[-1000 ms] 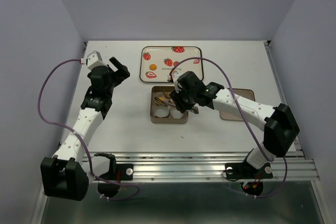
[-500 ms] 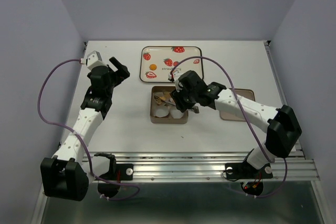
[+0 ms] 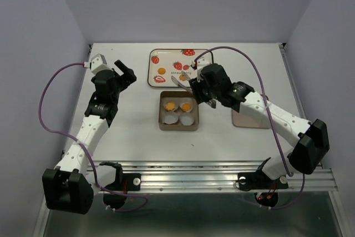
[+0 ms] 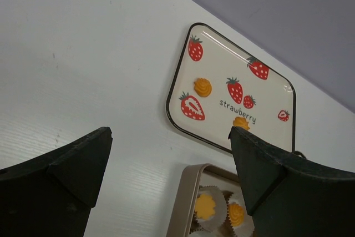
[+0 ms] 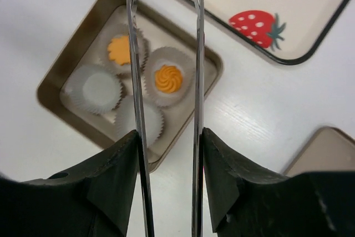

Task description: Pack the cookies

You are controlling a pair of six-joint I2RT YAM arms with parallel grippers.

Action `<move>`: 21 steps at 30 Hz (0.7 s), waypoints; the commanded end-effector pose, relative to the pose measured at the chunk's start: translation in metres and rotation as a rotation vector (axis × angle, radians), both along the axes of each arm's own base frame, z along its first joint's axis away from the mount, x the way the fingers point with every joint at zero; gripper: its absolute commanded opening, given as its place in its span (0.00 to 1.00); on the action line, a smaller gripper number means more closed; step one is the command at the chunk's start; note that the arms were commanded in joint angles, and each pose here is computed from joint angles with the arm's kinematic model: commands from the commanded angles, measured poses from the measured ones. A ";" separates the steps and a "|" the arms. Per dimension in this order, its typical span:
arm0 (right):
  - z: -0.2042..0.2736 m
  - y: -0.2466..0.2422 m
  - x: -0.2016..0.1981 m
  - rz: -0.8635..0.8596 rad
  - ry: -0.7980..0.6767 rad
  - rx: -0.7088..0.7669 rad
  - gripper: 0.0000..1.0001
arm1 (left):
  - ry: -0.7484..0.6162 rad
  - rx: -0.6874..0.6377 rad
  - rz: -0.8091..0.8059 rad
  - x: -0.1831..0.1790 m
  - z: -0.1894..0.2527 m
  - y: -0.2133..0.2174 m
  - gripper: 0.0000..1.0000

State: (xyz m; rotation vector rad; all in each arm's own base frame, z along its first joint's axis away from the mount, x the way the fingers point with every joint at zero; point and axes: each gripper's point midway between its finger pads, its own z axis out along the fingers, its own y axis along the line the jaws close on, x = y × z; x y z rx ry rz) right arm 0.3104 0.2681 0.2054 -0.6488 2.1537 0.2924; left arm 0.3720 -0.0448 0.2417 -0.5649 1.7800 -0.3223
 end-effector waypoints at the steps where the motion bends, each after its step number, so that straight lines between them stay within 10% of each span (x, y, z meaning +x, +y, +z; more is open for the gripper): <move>1: 0.031 -0.004 0.047 -0.090 -0.088 0.102 0.55 | -0.065 0.012 0.008 -0.002 0.022 0.002 0.99; 21: -0.042 -0.010 0.125 -0.158 0.036 -0.078 0.62 | -0.017 0.058 0.059 0.010 0.011 0.011 0.99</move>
